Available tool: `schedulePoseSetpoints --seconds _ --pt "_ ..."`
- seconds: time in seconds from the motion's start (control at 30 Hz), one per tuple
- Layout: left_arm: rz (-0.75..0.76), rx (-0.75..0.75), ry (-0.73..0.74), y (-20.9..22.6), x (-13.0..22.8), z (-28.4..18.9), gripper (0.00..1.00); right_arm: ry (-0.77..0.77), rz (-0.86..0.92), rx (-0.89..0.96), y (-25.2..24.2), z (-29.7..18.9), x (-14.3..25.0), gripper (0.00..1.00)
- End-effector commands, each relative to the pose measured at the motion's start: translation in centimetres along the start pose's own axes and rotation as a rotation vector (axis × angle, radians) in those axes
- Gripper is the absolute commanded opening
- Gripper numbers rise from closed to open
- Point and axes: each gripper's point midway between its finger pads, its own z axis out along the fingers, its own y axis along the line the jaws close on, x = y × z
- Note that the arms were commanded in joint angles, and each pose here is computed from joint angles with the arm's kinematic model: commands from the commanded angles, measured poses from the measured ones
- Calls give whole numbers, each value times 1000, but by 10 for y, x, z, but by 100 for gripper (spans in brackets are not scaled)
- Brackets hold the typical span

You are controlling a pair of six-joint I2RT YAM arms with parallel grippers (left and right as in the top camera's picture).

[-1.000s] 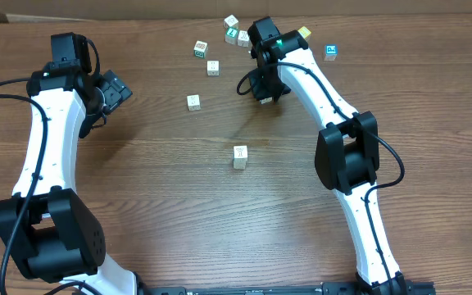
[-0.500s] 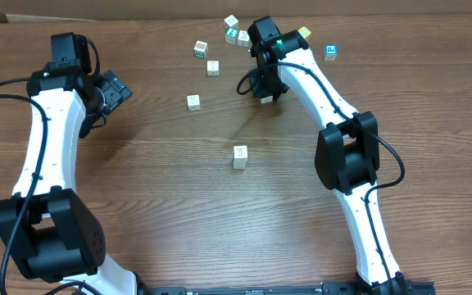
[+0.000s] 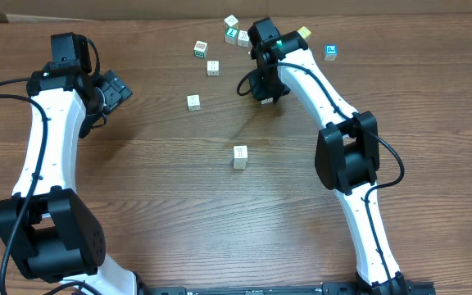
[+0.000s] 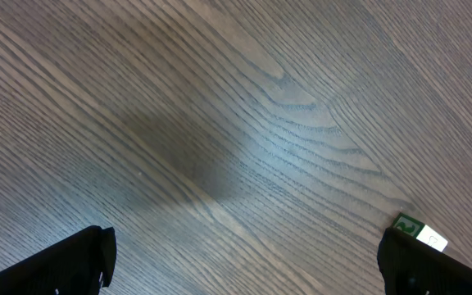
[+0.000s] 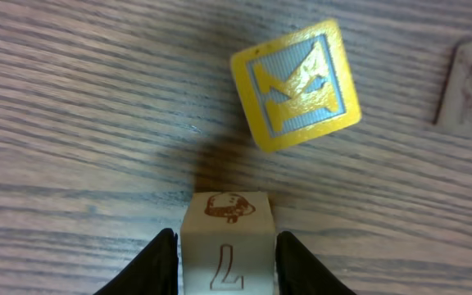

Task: Form a tower
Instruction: 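Close the right gripper on the L block and lift it, then carry the L block over the stack with the right gripper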

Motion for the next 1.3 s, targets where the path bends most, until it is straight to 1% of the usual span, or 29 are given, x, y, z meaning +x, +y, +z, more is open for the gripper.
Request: schedulePoseSetpoints --seconds 0.0,0.07,0.2,0.33,0.37,0.43,0.63,0.7,0.8,0.9,0.93,1.03,1.27 --pt "3 11 -11 -5 -4 -2 99 -23 4 -3 0 -13 -3 33" --pt "3 11 -11 -5 -4 -2 100 -35 4 -5 0 -19 -5 33" --pt "3 11 -11 -5 -4 -2 100 -95 7 -14 1 -46 -18 29" --pt "3 11 -11 -5 -4 -2 99 -182 11 -27 1 -92 -30 26" --pt "3 11 -11 -5 -4 -2 99 -203 11 -30 0 -106 -31 24" --pt "3 11 -11 -5 -4 -2 100 -235 24 -35 -1 -133 -30 23" --pt "3 11 -11 -5 -4 -2 100 -278 127 -52 -9 -219 -1 23" --pt "3 10 -11 -5 -4 -2 100 -278 175 -58 -12 -241 13 23" --pt "3 10 -11 -5 -4 -2 100 -259 242 -69 -10 -261 33 23" --pt "3 11 -11 -5 -4 -2 100 -208 281 -68 -3 -263 50 23" --pt "3 10 -11 -5 -4 -2 100 -160 307 -61 1 -259 61 23" --pt "3 11 -11 -5 -4 -2 99 -91 324 -46 11 -249 77 24" --pt "3 11 -11 -5 -4 -2 100 38 286 -16 53 -214 111 24"
